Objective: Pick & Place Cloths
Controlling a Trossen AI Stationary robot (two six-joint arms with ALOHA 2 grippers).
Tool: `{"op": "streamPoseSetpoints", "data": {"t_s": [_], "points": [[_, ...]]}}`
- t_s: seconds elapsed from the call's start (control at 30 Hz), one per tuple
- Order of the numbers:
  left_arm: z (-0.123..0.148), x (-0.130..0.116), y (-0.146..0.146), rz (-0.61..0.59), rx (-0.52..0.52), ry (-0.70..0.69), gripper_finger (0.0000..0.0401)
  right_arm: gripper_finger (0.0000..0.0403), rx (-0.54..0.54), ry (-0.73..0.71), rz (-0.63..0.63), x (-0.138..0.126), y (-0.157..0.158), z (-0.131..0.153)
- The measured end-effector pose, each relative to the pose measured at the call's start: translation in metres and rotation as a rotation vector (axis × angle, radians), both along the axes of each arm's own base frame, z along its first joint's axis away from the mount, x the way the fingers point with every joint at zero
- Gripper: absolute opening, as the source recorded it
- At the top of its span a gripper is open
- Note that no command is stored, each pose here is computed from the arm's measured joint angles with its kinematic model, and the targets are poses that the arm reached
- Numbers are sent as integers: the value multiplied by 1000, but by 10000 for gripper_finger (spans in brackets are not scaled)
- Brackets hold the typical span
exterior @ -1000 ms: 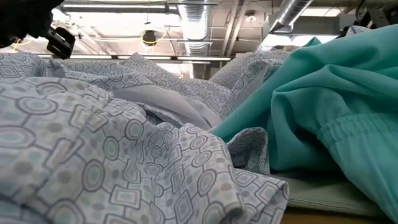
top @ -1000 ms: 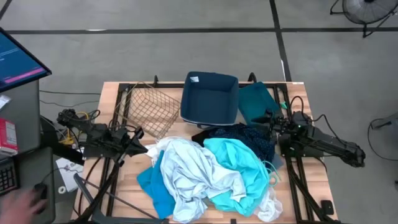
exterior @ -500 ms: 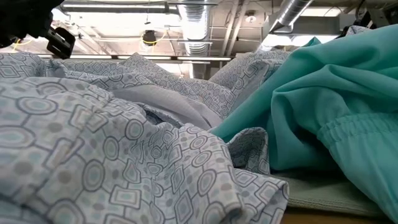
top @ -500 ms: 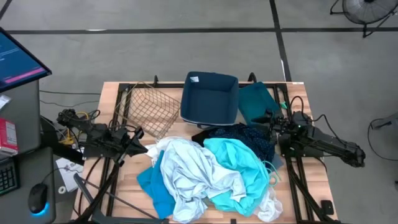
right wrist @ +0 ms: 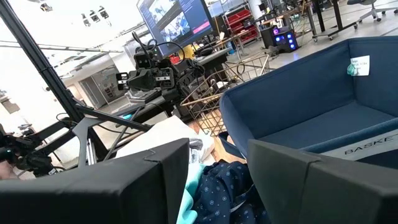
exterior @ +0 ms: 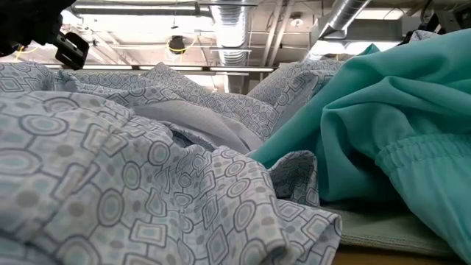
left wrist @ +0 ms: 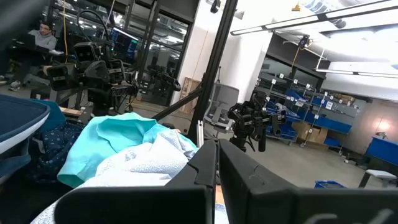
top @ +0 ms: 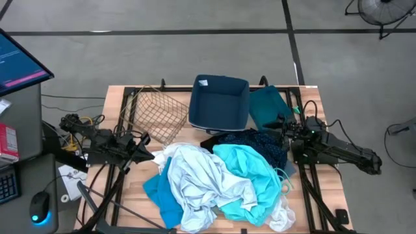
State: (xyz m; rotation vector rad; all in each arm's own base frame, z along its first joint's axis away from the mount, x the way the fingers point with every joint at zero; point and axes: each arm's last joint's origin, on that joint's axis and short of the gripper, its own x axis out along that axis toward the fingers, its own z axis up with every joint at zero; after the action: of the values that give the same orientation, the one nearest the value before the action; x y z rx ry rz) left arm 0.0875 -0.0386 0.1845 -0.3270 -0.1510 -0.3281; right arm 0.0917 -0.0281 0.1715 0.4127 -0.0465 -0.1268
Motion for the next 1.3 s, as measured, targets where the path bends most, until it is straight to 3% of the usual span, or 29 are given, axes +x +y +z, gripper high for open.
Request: {"op": "streamPoseSetpoints", "data": {"t_s": [0.33,0.77,0.9,1.07,1.17,1.3], "points": [[5,-1,1,8,-25,-46,1,159,0,0,0,0,0,0],[32,-11,9,109,-195,-305,1,159,0,1,0,0,0,0],[38,-15,14,181,-314,-358,1,159,-32,5,-1,0,0,0],[54,-24,21,198,-512,-505,1,159,-76,10,-5,0,0,0],[74,-25,22,198,-550,-559,1,159,-77,11,-5,0,0,0],[108,-9,15,253,-519,-511,1,159,-66,7,-5,0,0,0]]}}
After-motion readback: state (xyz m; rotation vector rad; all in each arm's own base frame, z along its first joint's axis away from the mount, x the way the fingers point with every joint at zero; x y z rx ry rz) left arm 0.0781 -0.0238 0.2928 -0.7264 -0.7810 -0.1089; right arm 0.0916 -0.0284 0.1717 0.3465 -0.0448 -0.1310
